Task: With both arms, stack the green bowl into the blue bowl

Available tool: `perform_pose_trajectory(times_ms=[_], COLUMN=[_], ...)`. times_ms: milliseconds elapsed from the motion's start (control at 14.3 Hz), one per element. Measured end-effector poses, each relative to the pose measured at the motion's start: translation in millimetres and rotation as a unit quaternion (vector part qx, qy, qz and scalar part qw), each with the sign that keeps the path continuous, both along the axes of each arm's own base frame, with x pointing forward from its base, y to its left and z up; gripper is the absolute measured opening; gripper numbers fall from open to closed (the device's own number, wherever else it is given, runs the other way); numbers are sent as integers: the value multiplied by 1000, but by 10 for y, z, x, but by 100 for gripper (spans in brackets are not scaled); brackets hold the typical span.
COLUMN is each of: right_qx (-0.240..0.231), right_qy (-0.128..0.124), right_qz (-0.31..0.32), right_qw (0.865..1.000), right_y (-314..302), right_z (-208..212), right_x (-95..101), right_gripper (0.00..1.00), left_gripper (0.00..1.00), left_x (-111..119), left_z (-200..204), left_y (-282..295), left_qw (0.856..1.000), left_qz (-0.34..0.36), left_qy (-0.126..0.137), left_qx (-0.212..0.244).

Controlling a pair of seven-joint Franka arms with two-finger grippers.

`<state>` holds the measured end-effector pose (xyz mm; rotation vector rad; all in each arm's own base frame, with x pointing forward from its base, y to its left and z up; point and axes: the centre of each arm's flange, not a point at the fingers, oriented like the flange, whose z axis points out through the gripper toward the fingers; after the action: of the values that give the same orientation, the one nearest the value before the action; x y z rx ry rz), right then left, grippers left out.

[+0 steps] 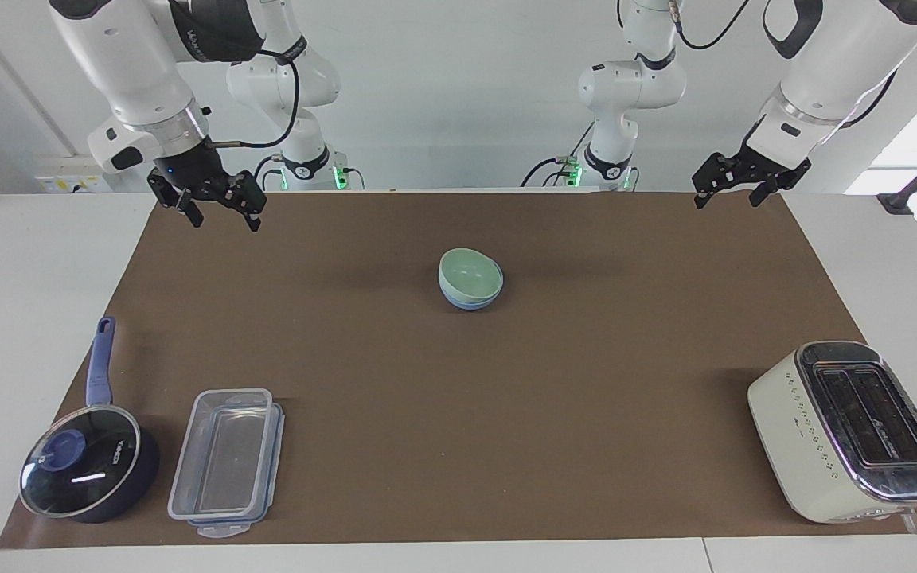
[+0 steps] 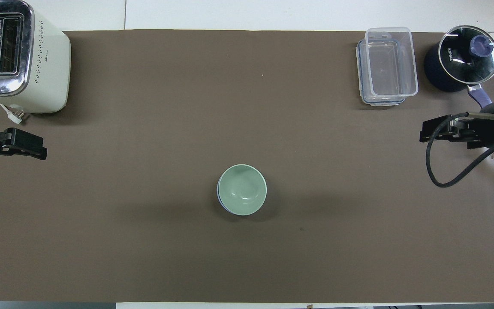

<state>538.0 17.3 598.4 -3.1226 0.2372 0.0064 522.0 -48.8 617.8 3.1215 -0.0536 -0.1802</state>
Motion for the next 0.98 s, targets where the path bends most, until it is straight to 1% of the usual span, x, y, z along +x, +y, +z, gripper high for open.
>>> perform_pose_trajectory(times_ms=[140,350,631,981], right_qx=[-18,-22,-23,-23], right_qy=[-3,-4,10,21], right_qz=[14,18,15,10], right_qw=[1000,1000,1000,999], right_y=[-36,-47,-76,-128], right_z=[21,74,152,87], right_x=[28,30,-8,13], right_gripper=[100,100,100,100], left_gripper=[100,100,100,100], left_x=[0,0,0,0], left_z=[0,0,0,0], left_y=[0,0,0,0], left_qw=[1000,1000,1000,1000], left_qz=[0,0,0,0], left_qy=[0,0,0,0], left_qx=[0,0,0,0])
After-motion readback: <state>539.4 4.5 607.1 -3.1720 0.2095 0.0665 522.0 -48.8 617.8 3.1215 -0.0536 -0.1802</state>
